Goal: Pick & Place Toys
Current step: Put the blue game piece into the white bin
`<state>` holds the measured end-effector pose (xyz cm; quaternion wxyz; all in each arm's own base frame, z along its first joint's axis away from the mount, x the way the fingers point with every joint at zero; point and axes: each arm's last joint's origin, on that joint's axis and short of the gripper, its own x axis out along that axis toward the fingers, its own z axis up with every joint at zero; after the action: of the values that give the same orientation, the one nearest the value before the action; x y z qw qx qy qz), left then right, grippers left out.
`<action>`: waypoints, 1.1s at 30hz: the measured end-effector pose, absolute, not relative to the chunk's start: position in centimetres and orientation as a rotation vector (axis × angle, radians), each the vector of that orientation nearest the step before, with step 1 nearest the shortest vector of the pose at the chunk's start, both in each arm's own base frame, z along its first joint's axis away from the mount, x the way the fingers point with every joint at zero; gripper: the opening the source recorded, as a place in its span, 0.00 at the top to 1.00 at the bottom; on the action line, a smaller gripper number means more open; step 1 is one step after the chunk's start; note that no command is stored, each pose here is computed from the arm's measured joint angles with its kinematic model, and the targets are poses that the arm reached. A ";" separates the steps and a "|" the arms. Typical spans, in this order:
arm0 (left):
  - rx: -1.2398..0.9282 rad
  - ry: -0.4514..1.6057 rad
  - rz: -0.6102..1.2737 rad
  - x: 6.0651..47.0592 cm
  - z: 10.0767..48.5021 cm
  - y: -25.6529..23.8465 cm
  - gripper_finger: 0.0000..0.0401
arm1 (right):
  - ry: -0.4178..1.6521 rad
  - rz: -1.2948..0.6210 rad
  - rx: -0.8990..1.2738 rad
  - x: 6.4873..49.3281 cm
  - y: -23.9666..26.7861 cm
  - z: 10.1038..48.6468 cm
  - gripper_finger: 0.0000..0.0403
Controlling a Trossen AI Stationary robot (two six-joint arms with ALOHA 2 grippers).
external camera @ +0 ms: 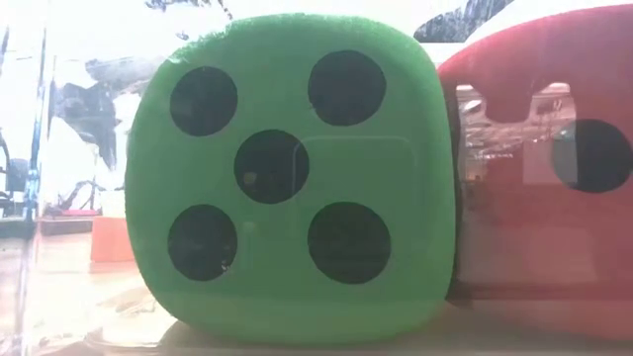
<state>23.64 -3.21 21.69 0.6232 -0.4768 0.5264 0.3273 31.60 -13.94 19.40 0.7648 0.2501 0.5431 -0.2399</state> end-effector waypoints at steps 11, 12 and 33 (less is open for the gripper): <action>-1.149 1.165 0.780 23.9 21.8 -3.3 0.04 | 1.188 -0.489 0.502 31.7 -13.9 19.5 0.67; -1.150 1.164 0.781 23.9 21.8 -3.3 0.04 | 1.185 -0.485 0.498 31.8 -14.0 19.6 0.67; -1.172 1.166 0.815 23.6 21.3 -3.3 0.04 | 1.225 -0.374 0.446 33.1 -13.5 17.5 0.67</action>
<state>23.64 -3.27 21.33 0.6046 -0.5064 0.5039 0.3522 33.08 -13.49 17.52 0.7789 0.2062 0.5665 -0.1730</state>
